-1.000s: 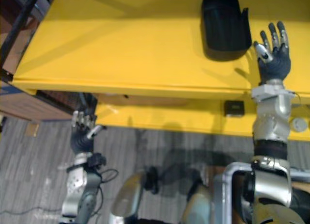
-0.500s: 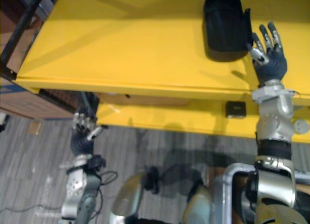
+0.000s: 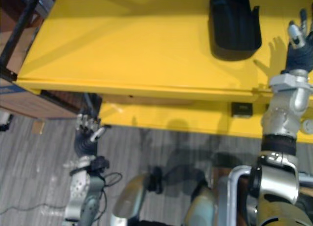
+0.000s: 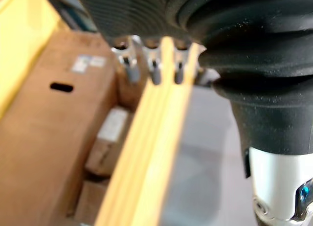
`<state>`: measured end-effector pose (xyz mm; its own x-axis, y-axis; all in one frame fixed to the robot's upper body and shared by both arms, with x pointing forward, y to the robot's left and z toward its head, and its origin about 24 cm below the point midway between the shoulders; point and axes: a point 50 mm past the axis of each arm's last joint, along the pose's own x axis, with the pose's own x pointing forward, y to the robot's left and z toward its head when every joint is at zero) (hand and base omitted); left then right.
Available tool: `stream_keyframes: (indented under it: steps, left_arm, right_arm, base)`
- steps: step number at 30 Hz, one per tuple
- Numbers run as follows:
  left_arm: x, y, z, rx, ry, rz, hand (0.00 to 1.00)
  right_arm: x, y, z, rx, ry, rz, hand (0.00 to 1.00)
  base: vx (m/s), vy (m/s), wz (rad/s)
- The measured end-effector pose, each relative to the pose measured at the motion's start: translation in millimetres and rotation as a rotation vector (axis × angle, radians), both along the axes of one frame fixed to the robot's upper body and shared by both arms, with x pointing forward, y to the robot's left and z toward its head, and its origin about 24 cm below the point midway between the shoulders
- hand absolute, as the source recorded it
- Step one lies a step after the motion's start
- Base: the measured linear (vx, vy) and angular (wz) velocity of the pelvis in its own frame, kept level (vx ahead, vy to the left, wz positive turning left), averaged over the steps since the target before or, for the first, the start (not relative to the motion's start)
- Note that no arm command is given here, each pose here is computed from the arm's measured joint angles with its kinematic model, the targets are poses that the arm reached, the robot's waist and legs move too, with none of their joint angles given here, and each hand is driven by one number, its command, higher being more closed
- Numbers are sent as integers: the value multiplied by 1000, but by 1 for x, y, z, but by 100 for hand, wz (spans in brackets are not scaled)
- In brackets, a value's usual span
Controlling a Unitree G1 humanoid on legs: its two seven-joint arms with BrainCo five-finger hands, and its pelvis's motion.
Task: Walk over and take plastic housings, then place them on the shelf
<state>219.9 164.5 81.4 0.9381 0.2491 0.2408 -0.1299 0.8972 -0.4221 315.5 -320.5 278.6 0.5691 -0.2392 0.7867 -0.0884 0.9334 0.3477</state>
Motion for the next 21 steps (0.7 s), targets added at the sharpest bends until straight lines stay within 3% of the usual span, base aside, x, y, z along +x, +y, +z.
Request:
stream_keyframes:
  steps: [3, 13, 21]
  left_arm:
    - [0, -3, -1, -5, 7, -15, 0]
    - [-1, -4, -2, -8, 13, -16, 0]
    - [-1, -4, -4, -6, 19, -16, 0]
  right_arm:
    - [-4, -4, 2, 8, -13, -16, 0]
    - [23, -3, -45, 1, 390, 24, 0]
    - [33, -5, -55, -47, 532, 60, 0]
  base:
    - [-28, -34, -2]
    - [-7, -6, 0]
    - [14, -7, 0]
